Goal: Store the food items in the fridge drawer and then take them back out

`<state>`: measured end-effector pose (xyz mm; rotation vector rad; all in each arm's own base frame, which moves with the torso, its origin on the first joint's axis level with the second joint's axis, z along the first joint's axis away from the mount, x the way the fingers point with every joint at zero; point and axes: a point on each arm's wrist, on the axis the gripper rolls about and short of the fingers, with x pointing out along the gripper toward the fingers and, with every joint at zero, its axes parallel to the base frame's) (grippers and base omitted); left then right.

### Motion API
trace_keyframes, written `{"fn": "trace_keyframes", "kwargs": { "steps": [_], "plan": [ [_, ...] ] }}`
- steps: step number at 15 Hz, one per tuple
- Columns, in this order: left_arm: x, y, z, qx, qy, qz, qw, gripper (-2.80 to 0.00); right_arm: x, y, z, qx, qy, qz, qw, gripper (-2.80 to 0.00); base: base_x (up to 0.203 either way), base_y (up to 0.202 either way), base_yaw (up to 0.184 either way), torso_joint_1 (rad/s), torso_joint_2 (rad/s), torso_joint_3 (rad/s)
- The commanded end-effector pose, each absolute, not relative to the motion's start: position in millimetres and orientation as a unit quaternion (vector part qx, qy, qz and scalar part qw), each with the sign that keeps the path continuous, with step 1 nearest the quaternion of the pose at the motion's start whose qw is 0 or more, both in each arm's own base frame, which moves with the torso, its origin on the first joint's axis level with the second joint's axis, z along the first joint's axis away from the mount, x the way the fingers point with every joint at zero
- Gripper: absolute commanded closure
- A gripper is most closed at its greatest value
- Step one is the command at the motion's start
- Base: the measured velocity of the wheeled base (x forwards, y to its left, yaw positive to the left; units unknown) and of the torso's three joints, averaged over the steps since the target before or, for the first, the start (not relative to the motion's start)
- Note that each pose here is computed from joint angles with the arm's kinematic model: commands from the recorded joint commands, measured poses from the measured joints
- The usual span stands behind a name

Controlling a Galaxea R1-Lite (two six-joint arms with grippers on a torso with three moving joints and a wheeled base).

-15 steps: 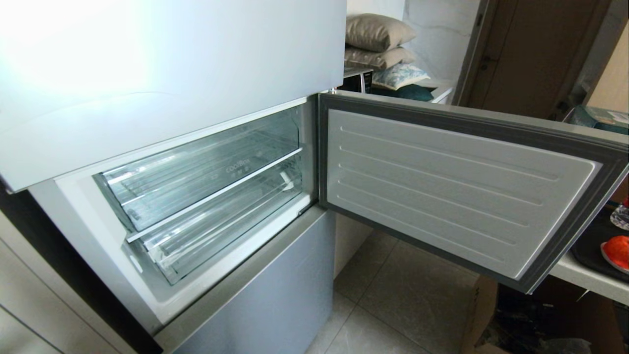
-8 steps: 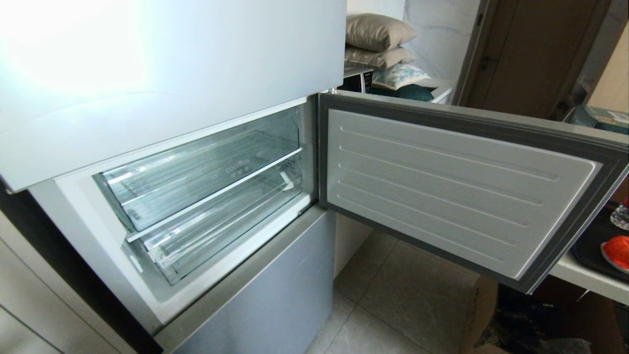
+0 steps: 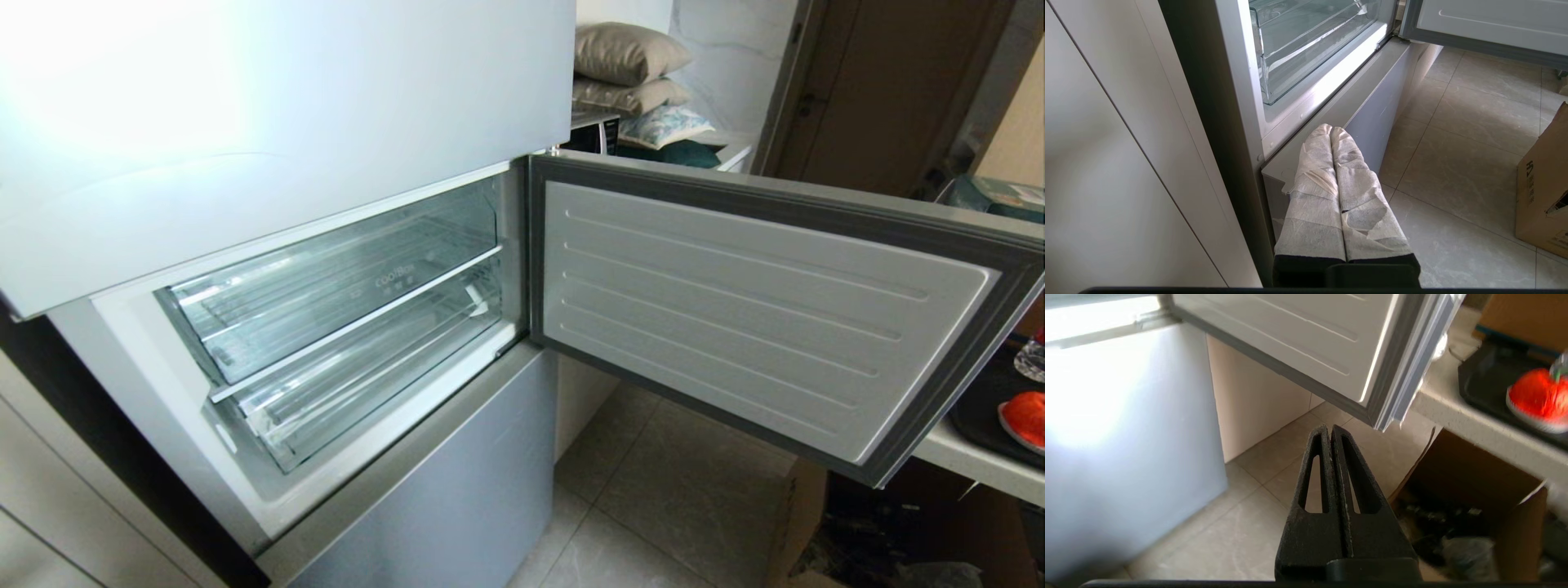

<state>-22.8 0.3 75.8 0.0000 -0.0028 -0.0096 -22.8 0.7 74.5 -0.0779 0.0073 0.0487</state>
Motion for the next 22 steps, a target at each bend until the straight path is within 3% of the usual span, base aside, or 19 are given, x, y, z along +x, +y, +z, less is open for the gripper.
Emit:
{"fn": "trace_keyframes", "kwargs": {
  "steps": [1, 10, 16, 20, 22],
  "plan": [
    [-22.7, 0.3, 75.8, 0.0, -0.001, -0.005, 1.0, 0.0, -22.7, 0.5, 74.6, -0.027, 0.005, 0.019, 0.999, 0.0, 0.0, 0.0, 0.0, 0.0, 0.0, 0.0],
    [-22.7, 0.3, 75.8, 0.0, -0.001, -0.005, 1.0, 0.0, -22.7, 0.0, 75.0, -0.015, 0.003, 0.007, 1.0, 0.0, 0.0, 0.0, 0.0, 0.0, 0.0, 0.0],
    [-22.7, 0.3, 75.8, 0.0, -0.001, -0.005, 1.0, 0.0, -22.7, 0.0, 75.0, -0.014, 0.003, 0.007, 1.0, 0.0, -0.166, 0.0, 0.0, 0.003, 0.0, 0.003],
    [-22.7, 0.3, 75.8, 0.0, -0.001, -0.005, 1.0, 0.0, -22.9, 0.0, 75.5, -0.013, 0.003, 0.008, 1.0, 0.0, -0.014, 0.0, 0.0, -0.002, 0.0, 0.001],
    [-22.7, 0.3, 75.8, 0.0, -0.001, -0.005, 1.0, 0.0, -25.5, -0.2, 98.5, -0.001, -0.011, 0.003, 1.0, 0.0, 0.0, 0.0, 0.0, 0.0, 0.0, 0.0]
  ]
}}
